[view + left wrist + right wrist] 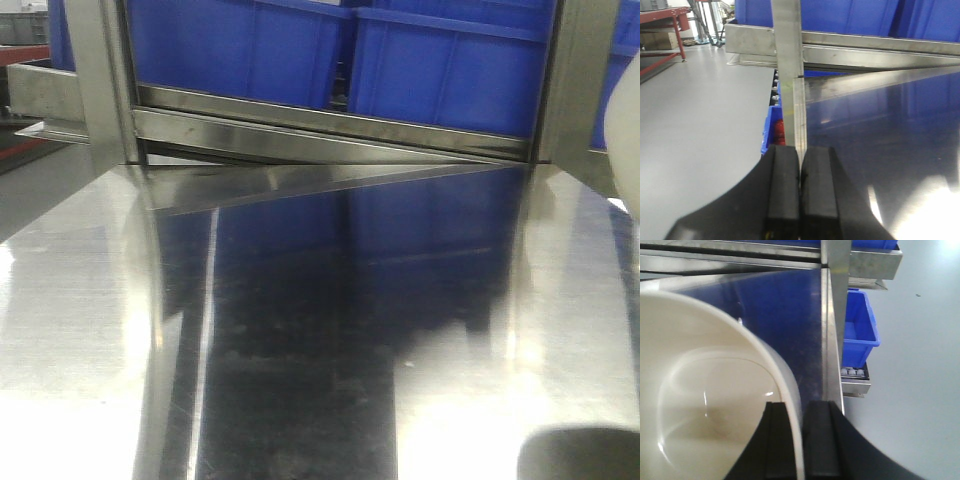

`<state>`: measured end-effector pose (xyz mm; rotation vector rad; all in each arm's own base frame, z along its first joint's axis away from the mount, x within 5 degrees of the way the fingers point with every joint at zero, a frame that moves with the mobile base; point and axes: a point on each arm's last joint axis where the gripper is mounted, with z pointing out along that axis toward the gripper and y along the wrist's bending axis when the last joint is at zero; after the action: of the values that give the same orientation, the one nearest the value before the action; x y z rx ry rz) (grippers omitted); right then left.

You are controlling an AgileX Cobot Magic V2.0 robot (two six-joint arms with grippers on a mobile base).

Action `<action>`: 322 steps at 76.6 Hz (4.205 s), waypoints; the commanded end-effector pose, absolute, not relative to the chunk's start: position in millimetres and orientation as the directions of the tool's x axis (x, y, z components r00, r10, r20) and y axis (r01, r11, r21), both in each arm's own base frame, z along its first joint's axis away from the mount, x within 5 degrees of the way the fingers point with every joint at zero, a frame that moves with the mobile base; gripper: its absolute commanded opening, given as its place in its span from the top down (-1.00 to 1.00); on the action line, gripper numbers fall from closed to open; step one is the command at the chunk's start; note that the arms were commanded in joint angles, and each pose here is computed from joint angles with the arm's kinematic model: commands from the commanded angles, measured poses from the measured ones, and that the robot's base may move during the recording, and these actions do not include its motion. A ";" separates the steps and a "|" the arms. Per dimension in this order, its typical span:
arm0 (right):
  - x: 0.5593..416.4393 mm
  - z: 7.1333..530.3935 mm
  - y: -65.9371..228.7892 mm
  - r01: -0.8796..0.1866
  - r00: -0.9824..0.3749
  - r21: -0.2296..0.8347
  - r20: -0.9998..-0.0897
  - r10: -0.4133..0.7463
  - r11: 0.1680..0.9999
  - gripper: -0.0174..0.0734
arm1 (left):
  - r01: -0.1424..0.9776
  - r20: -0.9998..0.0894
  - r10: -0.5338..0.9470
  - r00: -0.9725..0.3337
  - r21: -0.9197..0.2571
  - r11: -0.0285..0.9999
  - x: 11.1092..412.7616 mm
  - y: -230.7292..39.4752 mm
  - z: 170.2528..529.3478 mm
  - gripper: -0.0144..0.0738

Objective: Move white bin to right shelf second layer
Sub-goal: 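Drive the base away from the table holding the bin in the right gripper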

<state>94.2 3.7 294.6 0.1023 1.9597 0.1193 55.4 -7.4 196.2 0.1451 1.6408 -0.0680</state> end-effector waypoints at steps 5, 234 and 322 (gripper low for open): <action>96.3 313.2 3.0 0.005 -0.264 0.129 -0.956 0.126 0.992 0.55 | 0.136 -0.999 0.040 -0.008 0.038 0.990 56.1 -7.7 192.3 0.48; 96.3 313.2 3.0 0.005 -0.264 0.129 -0.956 0.126 0.992 0.55 | 0.136 -0.999 0.040 -0.008 0.038 0.990 56.1 -7.7 192.3 0.48; 96.3 313.2 3.0 0.005 -0.264 0.129 -0.956 0.126 0.992 0.55 | 0.136 -0.999 0.040 -0.008 0.038 0.990 56.1 -7.7 192.3 0.48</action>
<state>93.9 3.7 294.7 0.1022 1.9578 0.1194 55.4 -7.4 196.2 0.1451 1.6408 -0.0680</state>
